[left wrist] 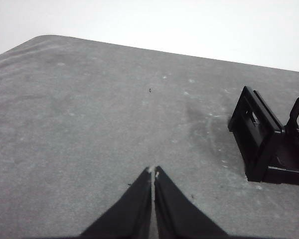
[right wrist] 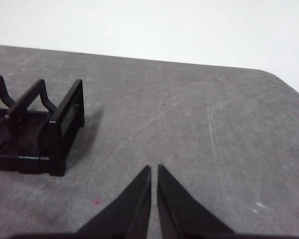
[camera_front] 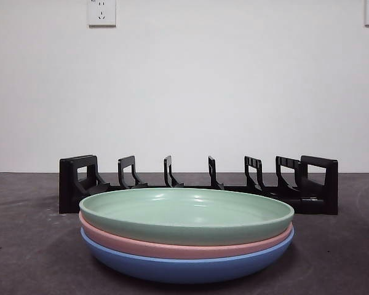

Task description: Place the plate

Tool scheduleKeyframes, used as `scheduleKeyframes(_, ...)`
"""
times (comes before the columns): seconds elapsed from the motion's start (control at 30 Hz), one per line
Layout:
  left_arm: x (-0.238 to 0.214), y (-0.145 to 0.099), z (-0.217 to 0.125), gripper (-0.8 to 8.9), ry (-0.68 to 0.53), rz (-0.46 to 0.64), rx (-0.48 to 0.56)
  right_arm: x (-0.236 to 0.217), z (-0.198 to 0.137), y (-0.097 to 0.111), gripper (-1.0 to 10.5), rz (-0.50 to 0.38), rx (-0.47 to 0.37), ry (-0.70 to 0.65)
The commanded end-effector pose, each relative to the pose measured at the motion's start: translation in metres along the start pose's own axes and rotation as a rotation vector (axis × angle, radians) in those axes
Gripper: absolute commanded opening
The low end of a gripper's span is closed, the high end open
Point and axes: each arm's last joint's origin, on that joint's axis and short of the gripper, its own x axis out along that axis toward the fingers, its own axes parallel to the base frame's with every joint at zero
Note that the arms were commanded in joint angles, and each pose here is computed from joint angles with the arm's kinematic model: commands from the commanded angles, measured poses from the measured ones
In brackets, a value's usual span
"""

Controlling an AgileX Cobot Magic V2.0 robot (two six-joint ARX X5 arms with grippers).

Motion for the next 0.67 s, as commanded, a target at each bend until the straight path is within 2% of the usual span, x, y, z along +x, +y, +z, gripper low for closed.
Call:
scheduleKeyframes(0.03, 0.0017, 0.0009, -0.0062, 0.08, 0.02, 0.003, -0.005, 0.0002, -0.0003, -0.0002, 0.2, -0.003, 0.018, -0.007)
scheduleKeyframes(0.67, 0.0017, 0.0009, -0.0062, 0.08, 0.02, 0.003, -0.005, 0.0003, 0.0007, -0.0021, 0.2, -0.023, 0.022, -0.016)
